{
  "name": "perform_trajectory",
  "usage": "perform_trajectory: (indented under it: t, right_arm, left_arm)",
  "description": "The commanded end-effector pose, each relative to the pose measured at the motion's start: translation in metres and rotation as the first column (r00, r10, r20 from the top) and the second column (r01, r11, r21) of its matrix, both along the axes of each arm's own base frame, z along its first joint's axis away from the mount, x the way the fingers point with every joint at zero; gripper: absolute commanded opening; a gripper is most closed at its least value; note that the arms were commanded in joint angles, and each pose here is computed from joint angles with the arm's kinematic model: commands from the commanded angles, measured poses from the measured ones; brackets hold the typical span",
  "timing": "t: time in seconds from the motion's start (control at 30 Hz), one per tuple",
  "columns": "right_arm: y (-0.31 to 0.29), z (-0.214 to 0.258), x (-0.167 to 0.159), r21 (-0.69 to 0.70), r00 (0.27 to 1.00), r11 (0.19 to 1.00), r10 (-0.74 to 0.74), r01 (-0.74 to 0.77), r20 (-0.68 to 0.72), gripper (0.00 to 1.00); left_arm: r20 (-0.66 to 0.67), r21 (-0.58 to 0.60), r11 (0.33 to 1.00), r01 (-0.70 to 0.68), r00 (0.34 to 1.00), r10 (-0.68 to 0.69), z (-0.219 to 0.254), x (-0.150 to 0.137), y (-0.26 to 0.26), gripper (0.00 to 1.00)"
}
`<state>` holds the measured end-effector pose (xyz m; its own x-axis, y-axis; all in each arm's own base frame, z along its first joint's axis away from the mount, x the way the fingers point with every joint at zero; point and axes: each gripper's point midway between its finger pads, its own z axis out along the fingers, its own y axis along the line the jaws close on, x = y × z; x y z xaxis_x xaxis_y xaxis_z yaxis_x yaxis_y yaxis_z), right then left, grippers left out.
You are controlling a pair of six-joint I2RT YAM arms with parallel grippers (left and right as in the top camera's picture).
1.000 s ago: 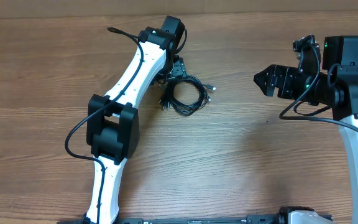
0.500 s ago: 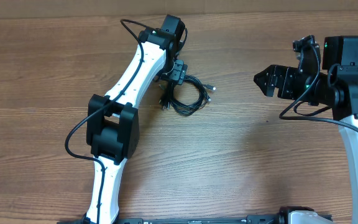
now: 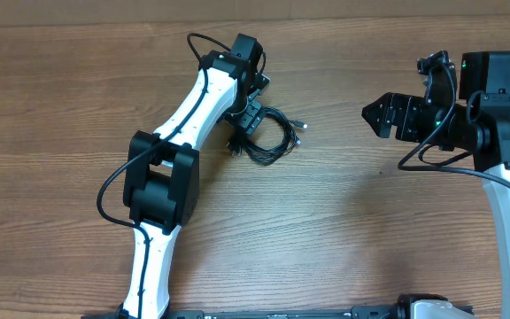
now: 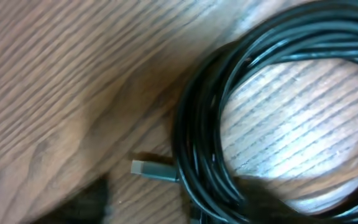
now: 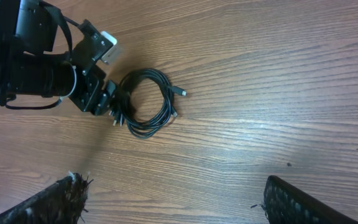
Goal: Untangle cables
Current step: 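Lower the left gripper onto the cable bundle and close on it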
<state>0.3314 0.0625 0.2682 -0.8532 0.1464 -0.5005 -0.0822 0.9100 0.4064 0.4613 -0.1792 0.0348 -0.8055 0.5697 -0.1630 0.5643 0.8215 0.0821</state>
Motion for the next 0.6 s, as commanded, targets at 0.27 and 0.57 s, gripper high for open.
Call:
perform_trajectory:
  t: [0.27, 0.57]
  right_arm:
    - [-0.001, 0.009, 0.000, -0.014, 1.000, 1.000, 0.001, 0.000, 0.029, 0.90]
    - [-0.001, 0.009, -0.001, -0.014, 1.000, 1.000, 0.001, -0.001, 0.026, 0.90]
  left_arm:
    - [-0.026, -0.091, 0.995, 0.043, 0.999, -0.045, -0.010, -0.003, -0.016, 0.46]
    - [-0.037, -0.086, 0.996, 0.039, 0.998, -0.042, -0.023, -0.007, -0.013, 0.49]
